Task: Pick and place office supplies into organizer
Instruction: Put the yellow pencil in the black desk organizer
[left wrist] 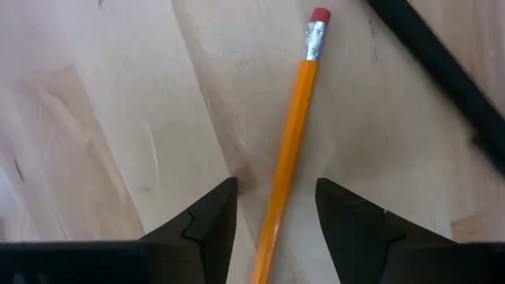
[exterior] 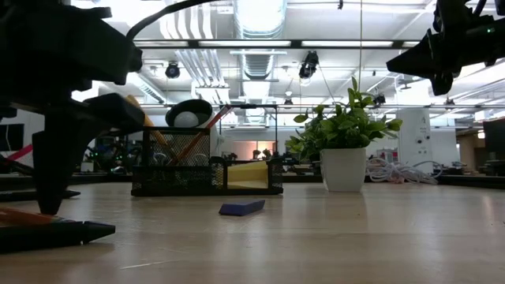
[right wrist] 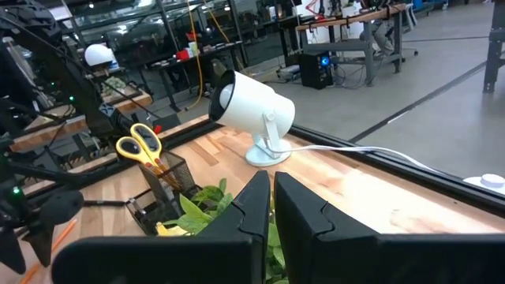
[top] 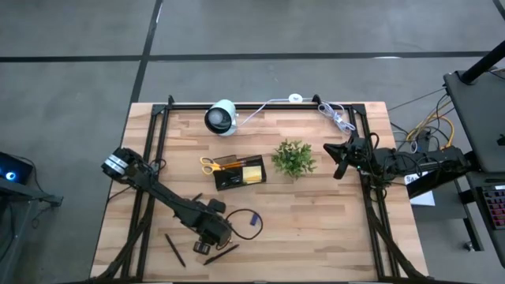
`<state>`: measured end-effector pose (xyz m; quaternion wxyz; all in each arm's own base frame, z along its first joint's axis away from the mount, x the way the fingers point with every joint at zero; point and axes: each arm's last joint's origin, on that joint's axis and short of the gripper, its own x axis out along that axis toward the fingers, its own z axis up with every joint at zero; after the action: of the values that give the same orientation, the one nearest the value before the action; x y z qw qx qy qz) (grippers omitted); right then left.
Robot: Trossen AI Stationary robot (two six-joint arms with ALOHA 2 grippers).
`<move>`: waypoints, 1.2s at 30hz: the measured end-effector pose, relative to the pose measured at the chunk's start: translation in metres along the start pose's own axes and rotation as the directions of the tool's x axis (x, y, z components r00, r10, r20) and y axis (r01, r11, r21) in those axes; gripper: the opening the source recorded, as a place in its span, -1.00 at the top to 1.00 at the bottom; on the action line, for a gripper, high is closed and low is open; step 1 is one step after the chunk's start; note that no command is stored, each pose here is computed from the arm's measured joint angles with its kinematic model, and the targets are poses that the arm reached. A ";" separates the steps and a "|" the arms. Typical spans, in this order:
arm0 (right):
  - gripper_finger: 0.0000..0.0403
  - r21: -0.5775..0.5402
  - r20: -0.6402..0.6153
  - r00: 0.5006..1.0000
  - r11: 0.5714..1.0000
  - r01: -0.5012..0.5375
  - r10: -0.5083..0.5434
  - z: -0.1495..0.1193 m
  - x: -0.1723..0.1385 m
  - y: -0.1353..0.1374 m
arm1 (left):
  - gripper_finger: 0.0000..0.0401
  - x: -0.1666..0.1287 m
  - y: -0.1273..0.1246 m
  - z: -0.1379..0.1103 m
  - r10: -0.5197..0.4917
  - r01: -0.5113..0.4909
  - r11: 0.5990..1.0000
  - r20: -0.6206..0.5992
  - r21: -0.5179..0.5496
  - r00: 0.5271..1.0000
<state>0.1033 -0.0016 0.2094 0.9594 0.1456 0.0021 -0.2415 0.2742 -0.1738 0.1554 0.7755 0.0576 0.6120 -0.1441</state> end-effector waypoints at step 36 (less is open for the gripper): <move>0.94 0.003 0.001 1.000 1.000 0.000 0.000 0.000 0.000 0.000 | 0.95 0.002 0.000 -0.001 -0.002 0.002 1.000 -0.014 0.029 1.000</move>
<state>0.1033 -0.0017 0.2095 0.9592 0.1468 0.0014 -0.2417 0.2740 -0.1740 0.1536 0.7700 0.0692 0.6155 -0.1532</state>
